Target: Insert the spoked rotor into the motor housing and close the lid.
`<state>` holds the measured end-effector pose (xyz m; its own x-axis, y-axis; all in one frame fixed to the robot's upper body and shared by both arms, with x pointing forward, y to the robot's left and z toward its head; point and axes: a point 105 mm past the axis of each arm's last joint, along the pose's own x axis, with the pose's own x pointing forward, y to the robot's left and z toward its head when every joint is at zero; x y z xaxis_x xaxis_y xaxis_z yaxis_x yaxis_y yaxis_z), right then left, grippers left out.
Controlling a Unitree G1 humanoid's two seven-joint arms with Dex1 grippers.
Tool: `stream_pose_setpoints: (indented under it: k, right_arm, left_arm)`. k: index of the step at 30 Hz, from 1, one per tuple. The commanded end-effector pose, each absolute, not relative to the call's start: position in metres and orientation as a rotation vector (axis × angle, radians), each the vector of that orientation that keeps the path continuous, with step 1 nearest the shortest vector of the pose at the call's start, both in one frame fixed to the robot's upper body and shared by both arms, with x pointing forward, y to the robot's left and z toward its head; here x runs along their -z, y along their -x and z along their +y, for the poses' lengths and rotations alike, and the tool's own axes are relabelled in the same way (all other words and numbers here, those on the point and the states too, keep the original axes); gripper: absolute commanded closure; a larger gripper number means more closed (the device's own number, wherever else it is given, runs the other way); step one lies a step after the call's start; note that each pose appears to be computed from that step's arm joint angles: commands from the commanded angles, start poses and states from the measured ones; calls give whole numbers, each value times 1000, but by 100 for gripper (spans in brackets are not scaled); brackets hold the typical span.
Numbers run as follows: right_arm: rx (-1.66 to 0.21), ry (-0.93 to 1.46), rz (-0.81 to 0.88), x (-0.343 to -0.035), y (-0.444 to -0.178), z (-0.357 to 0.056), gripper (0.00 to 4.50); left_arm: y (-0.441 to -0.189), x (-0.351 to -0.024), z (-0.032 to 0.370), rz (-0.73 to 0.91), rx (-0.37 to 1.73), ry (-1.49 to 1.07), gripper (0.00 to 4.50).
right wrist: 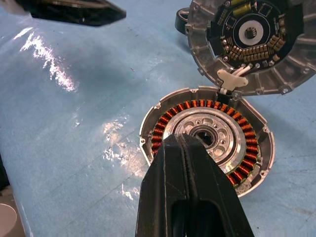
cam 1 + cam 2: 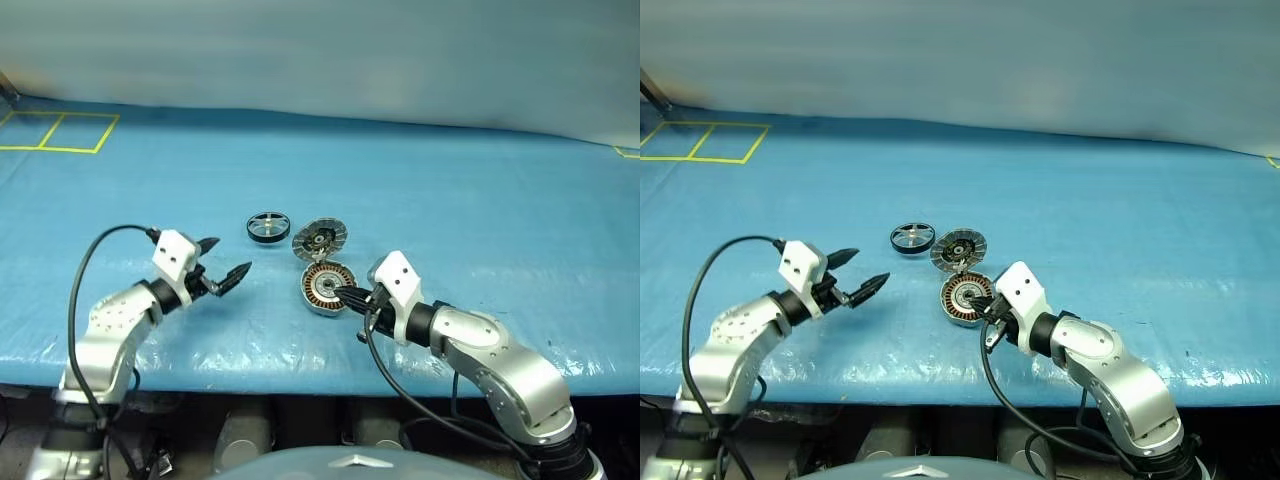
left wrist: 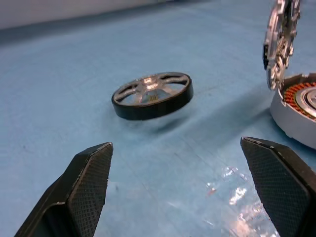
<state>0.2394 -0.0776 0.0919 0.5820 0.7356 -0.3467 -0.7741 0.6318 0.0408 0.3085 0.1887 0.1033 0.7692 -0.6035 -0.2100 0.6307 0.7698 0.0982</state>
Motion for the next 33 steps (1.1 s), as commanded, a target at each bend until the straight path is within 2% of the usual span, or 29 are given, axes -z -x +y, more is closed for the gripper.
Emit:
stream_pose_setpoints:
  k: [1,10,13,15,28,33]
  right_arm:
    - [-850,109,287,-101,-242,-79,448]
    - [-797,89,286,-96,-241,-77,448]
    - [-786,89,287,-95,-242,-77,450]
    - [-782,89,286,-95,-242,-77,450]
    - [-773,102,279,-95,-246,-75,450]
    - [-767,97,279,-95,-246,-75,450]
  left_arm:
    - [-325,-118,191,178,724,-189,0]
    - [-360,-123,176,247,816,-232,0]
    - [-368,-121,171,264,824,-229,56]
    - [-373,-121,166,271,838,-226,118]
    - [-400,-114,146,324,877,-344,118]
    - [-403,-107,139,349,898,-348,118]
